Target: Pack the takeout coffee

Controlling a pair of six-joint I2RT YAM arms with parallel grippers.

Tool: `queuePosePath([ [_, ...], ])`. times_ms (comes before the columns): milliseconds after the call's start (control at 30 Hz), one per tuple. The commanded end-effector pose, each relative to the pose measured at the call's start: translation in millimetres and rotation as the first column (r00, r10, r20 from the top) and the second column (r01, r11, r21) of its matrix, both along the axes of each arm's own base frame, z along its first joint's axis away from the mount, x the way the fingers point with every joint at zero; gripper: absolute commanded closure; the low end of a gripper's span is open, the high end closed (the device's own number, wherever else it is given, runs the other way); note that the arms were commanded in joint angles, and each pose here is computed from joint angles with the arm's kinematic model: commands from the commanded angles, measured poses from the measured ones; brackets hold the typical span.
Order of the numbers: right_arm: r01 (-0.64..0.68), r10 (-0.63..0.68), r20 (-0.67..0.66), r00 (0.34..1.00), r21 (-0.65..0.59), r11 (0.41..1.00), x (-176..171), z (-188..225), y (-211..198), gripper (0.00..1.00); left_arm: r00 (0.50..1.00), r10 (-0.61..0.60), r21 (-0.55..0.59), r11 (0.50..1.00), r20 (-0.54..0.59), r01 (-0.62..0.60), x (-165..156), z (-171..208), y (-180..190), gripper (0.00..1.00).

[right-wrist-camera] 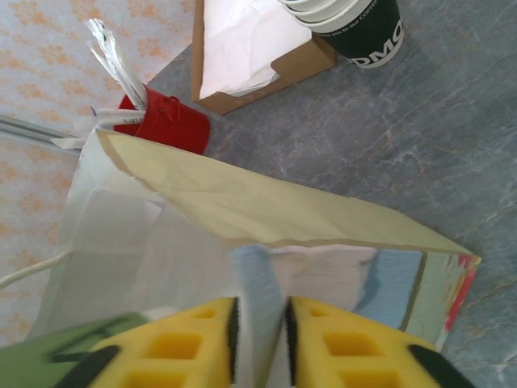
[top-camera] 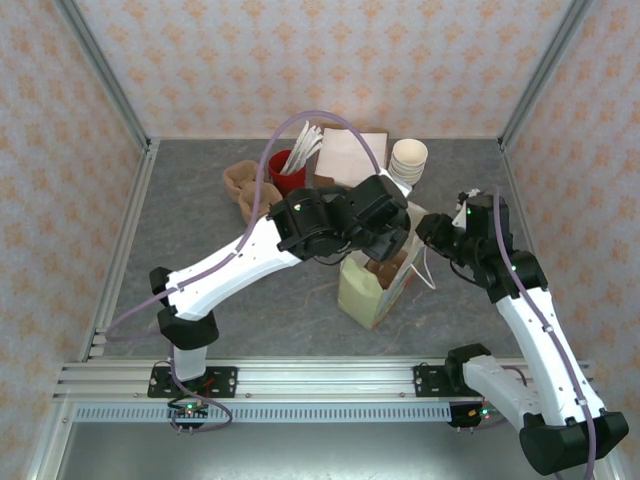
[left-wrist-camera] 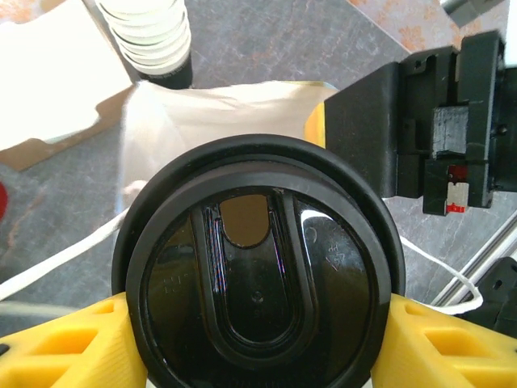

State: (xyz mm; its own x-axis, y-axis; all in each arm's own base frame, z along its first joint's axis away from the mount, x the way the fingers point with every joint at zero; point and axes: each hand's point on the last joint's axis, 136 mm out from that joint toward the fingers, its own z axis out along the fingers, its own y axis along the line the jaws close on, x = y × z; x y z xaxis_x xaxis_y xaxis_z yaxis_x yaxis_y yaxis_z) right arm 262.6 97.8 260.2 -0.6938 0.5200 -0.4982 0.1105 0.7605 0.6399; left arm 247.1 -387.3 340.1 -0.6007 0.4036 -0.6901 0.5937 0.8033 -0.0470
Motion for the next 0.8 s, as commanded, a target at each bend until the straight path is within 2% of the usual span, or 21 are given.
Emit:
queuePosePath([
  [0, -0.013, 0.010, 0.077, 0.997, 0.043, 0.999, 2, 24, 4, 0.82, 1.000, 0.007, -0.011, 1.000, -0.012, -0.007, 8, -11, -9, 0.37],
  [233, 0.004, -0.011, 0.074, 0.997, 0.095, 0.995, -1, 21, 6, 0.84, 0.999, 0.023, 0.020, 1.000, -0.040, -0.022, 20, -35, -4, 0.37],
  [533, 0.040, -0.055, 0.113, 0.992, 0.135, 0.990, 0, 28, 2, 0.82, 0.998, 0.025, 0.015, 1.000, -0.049, -0.024, 26, -40, -5, 0.38],
  [733, 0.040, -0.058, 0.128, 0.990, 0.141, 0.989, 1, 28, 2, 0.88, 0.998, 0.008, -0.001, 1.000, -0.065, -0.008, 25, -41, -10, 0.38],
  [767, 0.038, -0.056, 0.128, 0.990, 0.142, 0.989, 0, 28, 2, 0.89, 0.997, 0.008, 0.022, 1.000, -0.080, -0.006, 28, -54, -15, 0.38],
])
